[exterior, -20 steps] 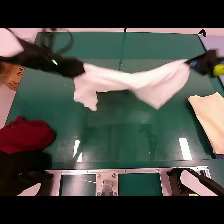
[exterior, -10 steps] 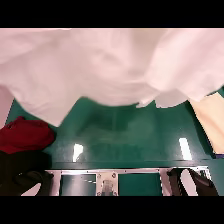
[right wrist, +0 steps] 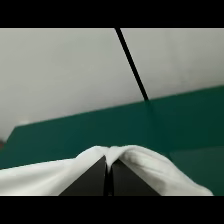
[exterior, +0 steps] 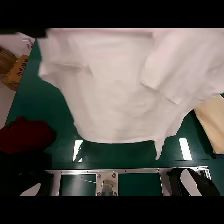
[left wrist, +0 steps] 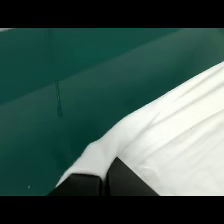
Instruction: Fold the shirts.
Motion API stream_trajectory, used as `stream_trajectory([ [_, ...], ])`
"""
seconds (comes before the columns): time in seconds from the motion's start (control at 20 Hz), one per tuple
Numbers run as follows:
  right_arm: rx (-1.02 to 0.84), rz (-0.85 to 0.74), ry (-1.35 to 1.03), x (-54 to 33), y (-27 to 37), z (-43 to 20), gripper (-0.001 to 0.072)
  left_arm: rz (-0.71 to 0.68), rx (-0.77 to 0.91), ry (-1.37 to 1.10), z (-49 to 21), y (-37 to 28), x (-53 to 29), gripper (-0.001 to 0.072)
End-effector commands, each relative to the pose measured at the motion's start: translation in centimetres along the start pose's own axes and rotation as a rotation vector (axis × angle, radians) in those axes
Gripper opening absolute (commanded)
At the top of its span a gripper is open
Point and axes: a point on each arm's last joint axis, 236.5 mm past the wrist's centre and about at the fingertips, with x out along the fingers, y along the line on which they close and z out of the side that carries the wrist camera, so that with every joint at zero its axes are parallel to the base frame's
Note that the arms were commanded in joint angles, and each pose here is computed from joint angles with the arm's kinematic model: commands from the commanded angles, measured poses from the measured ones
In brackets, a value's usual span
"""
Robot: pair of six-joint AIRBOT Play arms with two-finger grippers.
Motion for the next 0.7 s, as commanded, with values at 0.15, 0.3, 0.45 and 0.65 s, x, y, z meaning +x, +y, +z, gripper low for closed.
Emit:
stream_trajectory([
  [0.15, 0.171, -0.096, 0.324, 13.2, -12.0, -16.1, 0.0015, -0.017, -0.111, 0.218, -10.9, 4.8, 22.0, 0.0023],
  [0.3, 0.267, -0.155, 0.436, 17.5, -16.8, -22.4, 0.0015, -0.018, -0.211, 0.207, -14.5, 6.0, 28.7, 0.0023],
  [0.45, 0.329, -0.184, 0.520, 19.5, -19.6, -26.8, 0.0017, -0.013, -0.249, 0.216, -16.4, 6.6, 30.9, 0.0025],
  [0.65, 0.366, -0.175, 0.552, 18.4, -20.9, -26.5, 0.0313, -0.038, -0.278, 0.315, -16.6, 7.7, 28.8, 0.0694],
])
